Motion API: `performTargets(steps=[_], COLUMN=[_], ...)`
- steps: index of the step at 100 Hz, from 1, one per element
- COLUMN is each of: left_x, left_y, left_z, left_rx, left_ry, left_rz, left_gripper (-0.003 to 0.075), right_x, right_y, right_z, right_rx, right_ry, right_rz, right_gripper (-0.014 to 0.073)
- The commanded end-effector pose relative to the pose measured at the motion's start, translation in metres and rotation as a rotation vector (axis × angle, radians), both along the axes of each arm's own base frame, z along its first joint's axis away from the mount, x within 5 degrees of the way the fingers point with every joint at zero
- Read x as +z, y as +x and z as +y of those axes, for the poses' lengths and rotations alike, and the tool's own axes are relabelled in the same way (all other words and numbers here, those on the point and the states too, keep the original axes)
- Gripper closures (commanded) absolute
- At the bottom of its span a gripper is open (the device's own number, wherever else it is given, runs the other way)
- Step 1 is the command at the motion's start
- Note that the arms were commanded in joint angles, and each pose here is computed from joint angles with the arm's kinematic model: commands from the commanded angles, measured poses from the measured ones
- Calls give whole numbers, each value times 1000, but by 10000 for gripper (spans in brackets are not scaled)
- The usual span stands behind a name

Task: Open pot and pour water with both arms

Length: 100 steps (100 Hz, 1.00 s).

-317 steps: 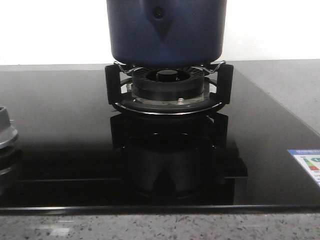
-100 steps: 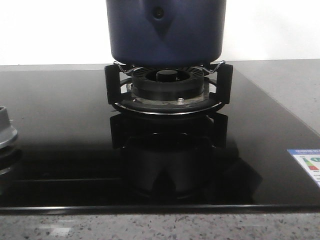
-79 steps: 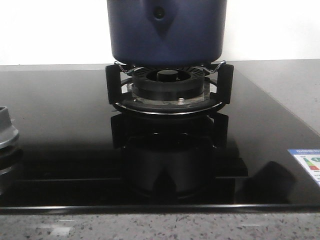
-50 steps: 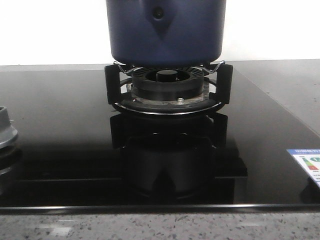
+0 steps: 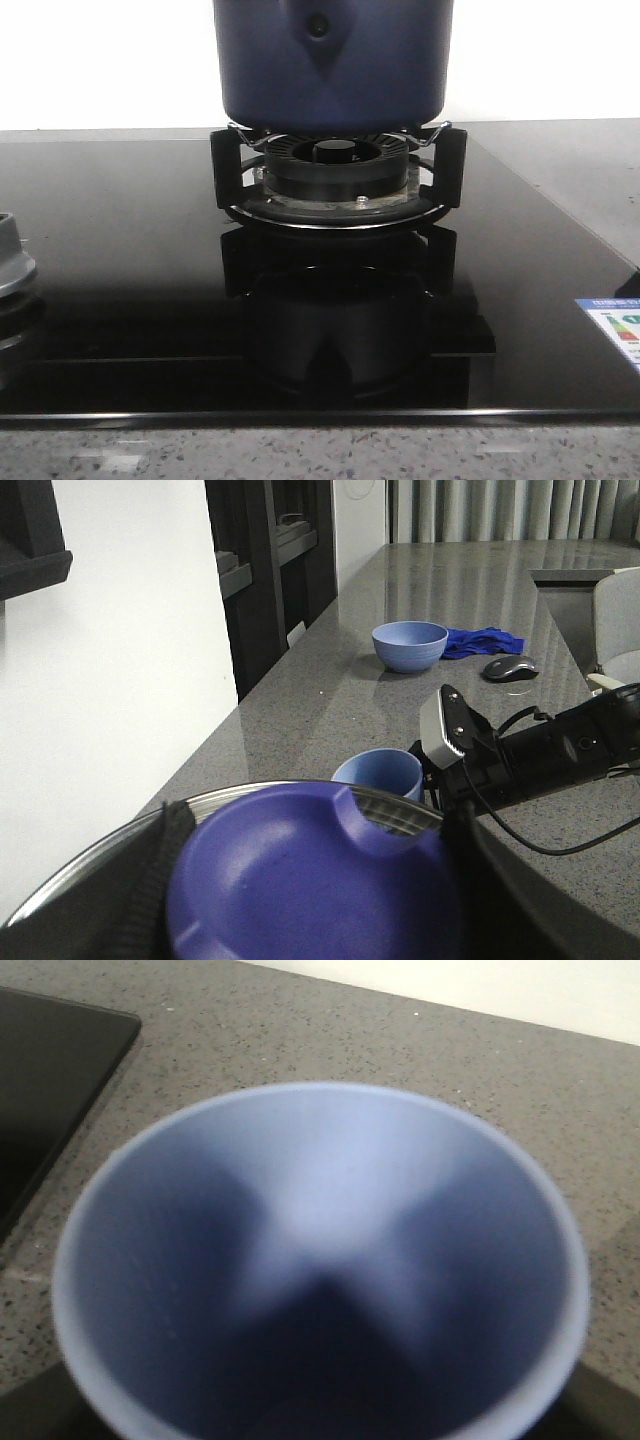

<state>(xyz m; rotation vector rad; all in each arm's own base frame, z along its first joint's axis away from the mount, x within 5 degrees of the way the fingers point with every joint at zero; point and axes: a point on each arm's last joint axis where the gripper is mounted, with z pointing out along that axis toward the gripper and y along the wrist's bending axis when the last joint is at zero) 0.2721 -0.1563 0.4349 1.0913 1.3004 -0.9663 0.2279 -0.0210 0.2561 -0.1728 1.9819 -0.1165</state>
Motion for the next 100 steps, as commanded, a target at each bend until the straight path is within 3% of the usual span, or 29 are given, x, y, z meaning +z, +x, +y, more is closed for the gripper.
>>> performTargets(steps=[1,11,30,40,60,100], left_x=[29,29,29,29,29,28], left_y=[-16,-16,-16,-16,-16,-10], left_z=[1,1,1,1,1,-7], left_rx=[-27,-27,-27,-27,-28,54], left_ry=[-121,-121,-121,-121,-119,-122], left_rz=[-34,-34,-34,-34,-35,-41], left_gripper=[459,459,459,459,459,459], right_x=[15,16,15,14,23,78], right_y=[3,3,3,3,-3,-49], right_z=[4,5,5,4,4,17], right_rx=[55,64,60,46,42,108], right_ry=[17,22,20,14,6,-17], right_rz=[-86,-94,-90,-79,-113,-412], right_gripper=[331,298,49,-12,-15,-11])
